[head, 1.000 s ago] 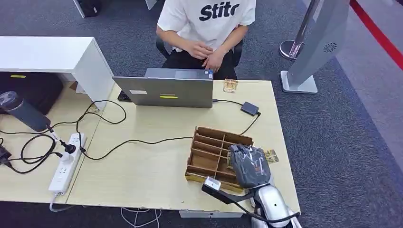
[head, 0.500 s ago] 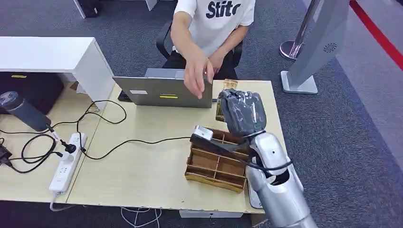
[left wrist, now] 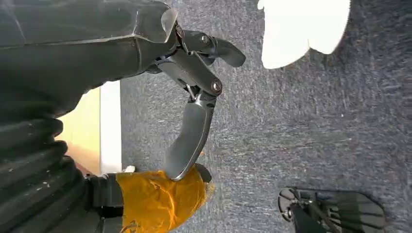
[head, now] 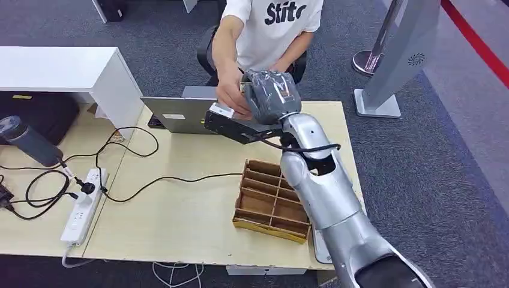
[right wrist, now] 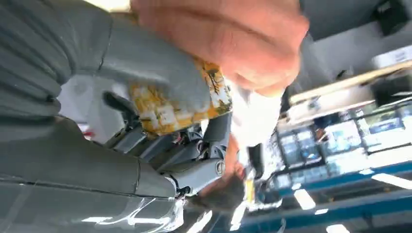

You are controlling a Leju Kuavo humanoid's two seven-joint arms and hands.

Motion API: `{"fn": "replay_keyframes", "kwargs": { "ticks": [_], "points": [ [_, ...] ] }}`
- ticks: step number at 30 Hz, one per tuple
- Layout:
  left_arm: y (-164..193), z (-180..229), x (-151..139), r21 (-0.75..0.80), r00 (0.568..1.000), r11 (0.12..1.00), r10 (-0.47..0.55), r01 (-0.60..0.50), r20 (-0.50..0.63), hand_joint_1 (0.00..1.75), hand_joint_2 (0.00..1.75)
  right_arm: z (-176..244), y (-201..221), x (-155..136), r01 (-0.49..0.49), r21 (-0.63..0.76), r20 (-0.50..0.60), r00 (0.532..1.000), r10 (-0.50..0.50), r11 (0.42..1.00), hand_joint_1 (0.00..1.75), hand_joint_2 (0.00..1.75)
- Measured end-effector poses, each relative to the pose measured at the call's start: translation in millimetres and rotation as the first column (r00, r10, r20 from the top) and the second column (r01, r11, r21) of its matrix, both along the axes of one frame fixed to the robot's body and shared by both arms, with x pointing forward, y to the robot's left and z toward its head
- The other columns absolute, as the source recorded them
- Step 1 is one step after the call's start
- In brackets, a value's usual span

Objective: Pass the card to the sensor for recognition and then transmit it.

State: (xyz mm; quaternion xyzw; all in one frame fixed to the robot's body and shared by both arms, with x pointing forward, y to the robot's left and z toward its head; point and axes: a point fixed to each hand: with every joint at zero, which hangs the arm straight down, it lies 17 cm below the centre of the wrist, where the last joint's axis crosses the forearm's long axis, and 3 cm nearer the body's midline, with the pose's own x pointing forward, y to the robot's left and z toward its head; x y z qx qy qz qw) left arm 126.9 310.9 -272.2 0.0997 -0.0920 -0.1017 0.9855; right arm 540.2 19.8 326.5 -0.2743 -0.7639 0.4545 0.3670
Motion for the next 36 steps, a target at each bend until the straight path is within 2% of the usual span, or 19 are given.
{"fn": "replay_keyframes", "kwargs": {
  "ticks": [3,8,9,15,18,22,24,26,27,29,31,35,36],
  "points": [
    [-2,1,3,-0.002,1.000,1.000,-0.009,0.009,0.003,0.00,1.75,-4,22,-10,-0.126,0.128,-0.098,0.985,0.139,0.984,0.00,1.75],
    [-2,1,3,-0.003,1.000,1.000,-0.009,0.009,0.003,0.00,1.75,-5,24,-12,-0.139,0.142,-0.106,0.982,0.155,0.980,0.00,1.75],
    [-2,1,4,-0.006,1.000,1.000,-0.014,0.014,0.004,0.00,1.75,-10,30,-16,-0.201,0.234,-0.148,0.960,0.239,0.951,0.00,1.75],
    [-2,1,5,-0.002,1.000,1.000,-0.018,0.018,-0.002,0.00,1.75,-20,16,-3,-0.163,0.333,-0.207,0.948,0.240,0.929,0.00,1.75],
    [-1,1,5,0.001,1.000,1.000,-0.019,0.019,-0.005,0.00,1.75,-22,-22,17,-0.082,0.470,-0.252,0.942,0.223,0.879,0.00,1.75],
    [0,1,3,0.007,1.000,1.000,-0.026,0.026,-0.012,0.00,1.75,-40,-119,58,0.127,0.653,-0.332,0.934,0.131,0.747,0.00,1.75],
    [1,1,3,0.009,1.000,1.000,-0.027,0.027,-0.015,0.00,1.75,-58,-181,75,0.237,0.709,-0.375,0.924,0.070,0.664,0.00,1.75],
    [2,1,4,0.012,0.999,0.999,-0.030,0.030,-0.015,0.00,1.75,-91,-254,86,0.395,0.693,-0.453,0.889,-0.062,0.603,0.00,1.75],
    [2,1,4,0.012,0.999,0.999,-0.031,0.031,-0.014,0.00,1.75,-119,-293,85,0.485,0.665,-0.509,0.851,-0.130,0.567,0.00,1.75],
    [1,1,4,0.011,0.999,0.999,-0.033,0.033,-0.014,0.00,1.75,-177,-362,68,0.613,0.633,-0.604,0.773,-0.194,0.472,0.00,1.75],
    [1,1,2,0.011,0.999,0.999,-0.033,0.034,-0.014,0.00,1.75,-235,-429,32,0.694,0.652,-0.679,0.714,-0.172,0.306,0.00,1.75],
    [1,0,2,0.010,0.999,0.999,-0.035,0.035,-0.009,0.00,1.75,-322,-509,-51,0.772,0.635,-0.763,0.634,-0.129,0.034,0.00,1.75],
    [1,1,2,0.010,0.999,0.999,-0.035,0.035,-0.007,0.00,1.75,-340,-520,-69,0.791,0.612,-0.785,0.607,-0.123,-0.010,0.00,1.75]
  ]
}}
